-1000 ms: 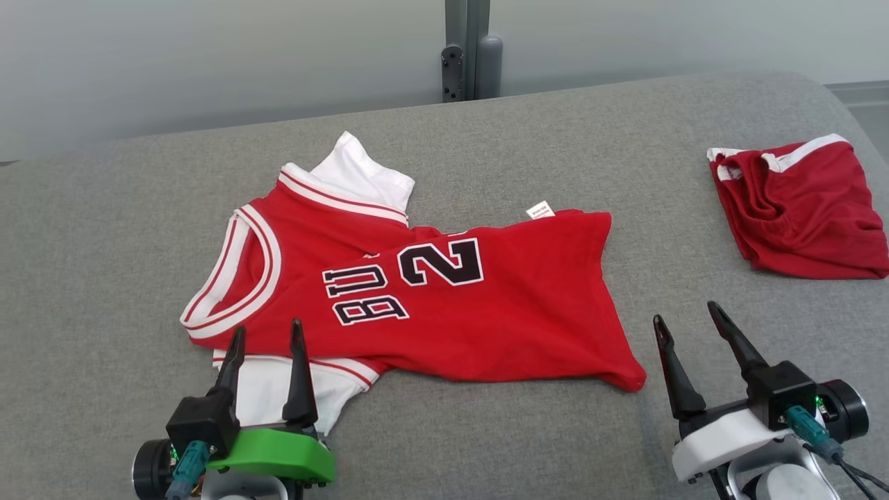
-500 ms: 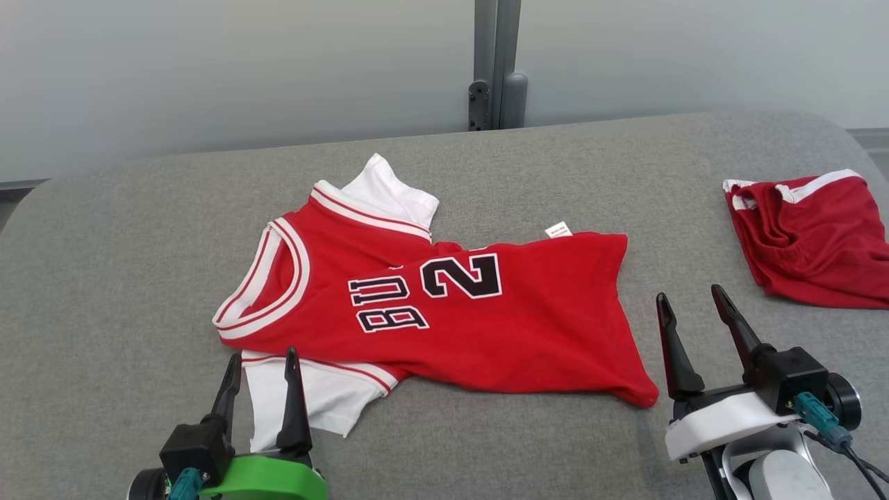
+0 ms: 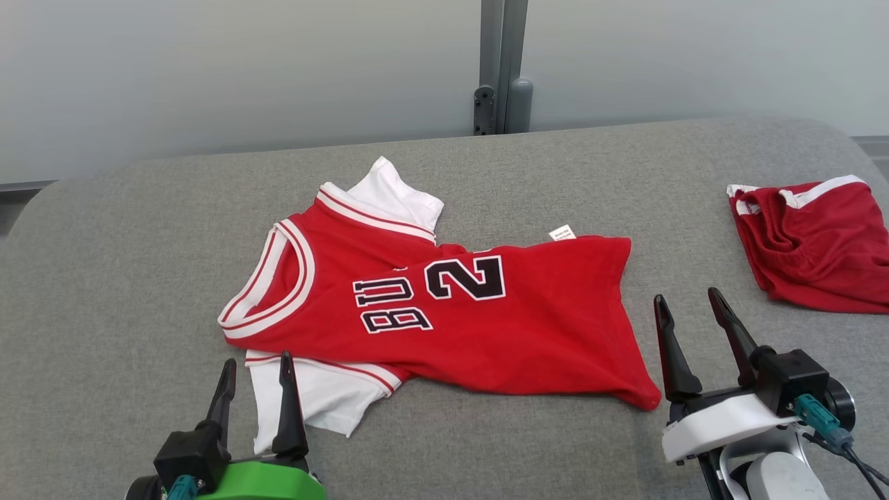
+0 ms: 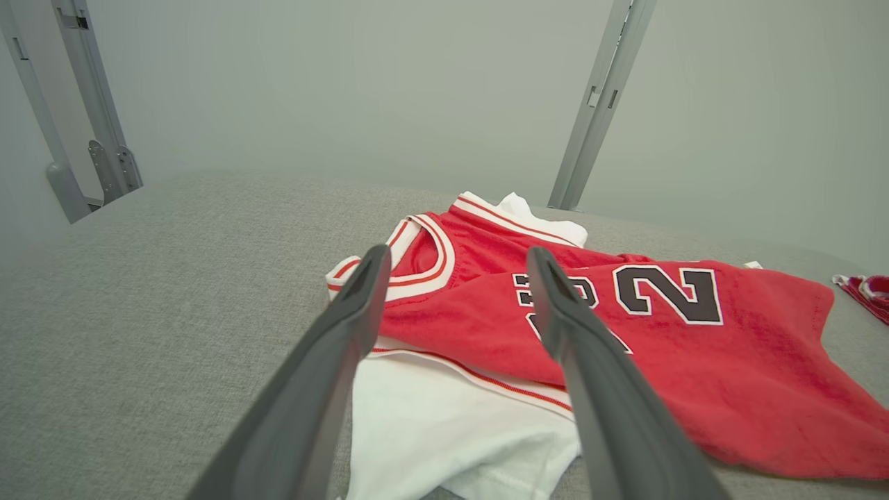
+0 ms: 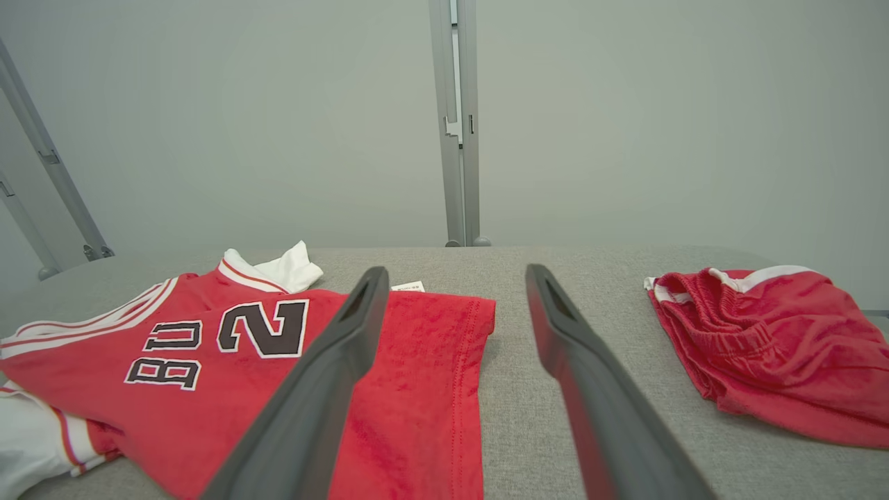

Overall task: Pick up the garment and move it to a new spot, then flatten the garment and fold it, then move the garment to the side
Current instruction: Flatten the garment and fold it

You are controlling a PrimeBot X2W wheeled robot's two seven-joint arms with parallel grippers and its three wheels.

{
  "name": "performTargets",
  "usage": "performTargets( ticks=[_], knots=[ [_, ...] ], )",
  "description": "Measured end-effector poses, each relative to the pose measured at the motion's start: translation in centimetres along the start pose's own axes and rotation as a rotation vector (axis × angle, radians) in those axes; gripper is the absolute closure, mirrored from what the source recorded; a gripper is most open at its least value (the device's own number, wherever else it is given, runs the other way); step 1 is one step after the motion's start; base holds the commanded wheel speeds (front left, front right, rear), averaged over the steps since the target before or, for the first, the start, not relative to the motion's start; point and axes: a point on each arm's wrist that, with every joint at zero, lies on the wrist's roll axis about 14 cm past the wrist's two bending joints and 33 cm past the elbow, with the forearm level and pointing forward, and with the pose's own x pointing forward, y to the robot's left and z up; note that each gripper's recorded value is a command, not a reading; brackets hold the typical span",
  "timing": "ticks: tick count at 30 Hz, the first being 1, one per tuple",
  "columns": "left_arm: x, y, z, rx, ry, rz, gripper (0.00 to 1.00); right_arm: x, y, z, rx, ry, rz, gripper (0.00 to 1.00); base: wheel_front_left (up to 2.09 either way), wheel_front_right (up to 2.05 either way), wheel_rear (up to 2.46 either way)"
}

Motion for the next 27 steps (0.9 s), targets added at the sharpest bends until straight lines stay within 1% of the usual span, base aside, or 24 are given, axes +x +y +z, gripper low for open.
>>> performTargets(
  ticks=[11,15,17,22,25,27],
  knots=[
    [0.0,-0.5,-0.3,0.009,0.007,-0.017,0.00,-0.1,-0.1,0.1,0.009,-0.003,-0.004,0.00,0.00,0.00,0.00],
    [-0.2,0.1,-1.0,0.014,0.030,0.004,0.00,0.0,-0.1,0.1,0.011,-0.004,-0.003,0.00,0.00,0.00,0.00],
    [-0.5,0.9,-2.4,0.018,0.095,0.026,0.00,0.1,-0.1,0.0,0.012,-0.001,-0.004,0.00,0.00,0.00,0.00],
    [-2.6,3.1,-7.4,0.006,0.325,0.092,0.00,0.3,0.0,-0.5,0.016,0.011,0.000,0.00,0.00,0.00,0.00],
    [-3.1,3.6,-8.5,-0.016,0.369,0.110,0.00,0.4,0.1,-0.7,0.018,0.017,0.000,0.00,0.00,0.00,0.00],
    [-3.3,3.8,-9.0,-0.050,0.387,0.126,0.00,0.4,0.0,-0.8,0.018,0.019,0.000,0.00,0.00,0.00,0.00]
  ],
)
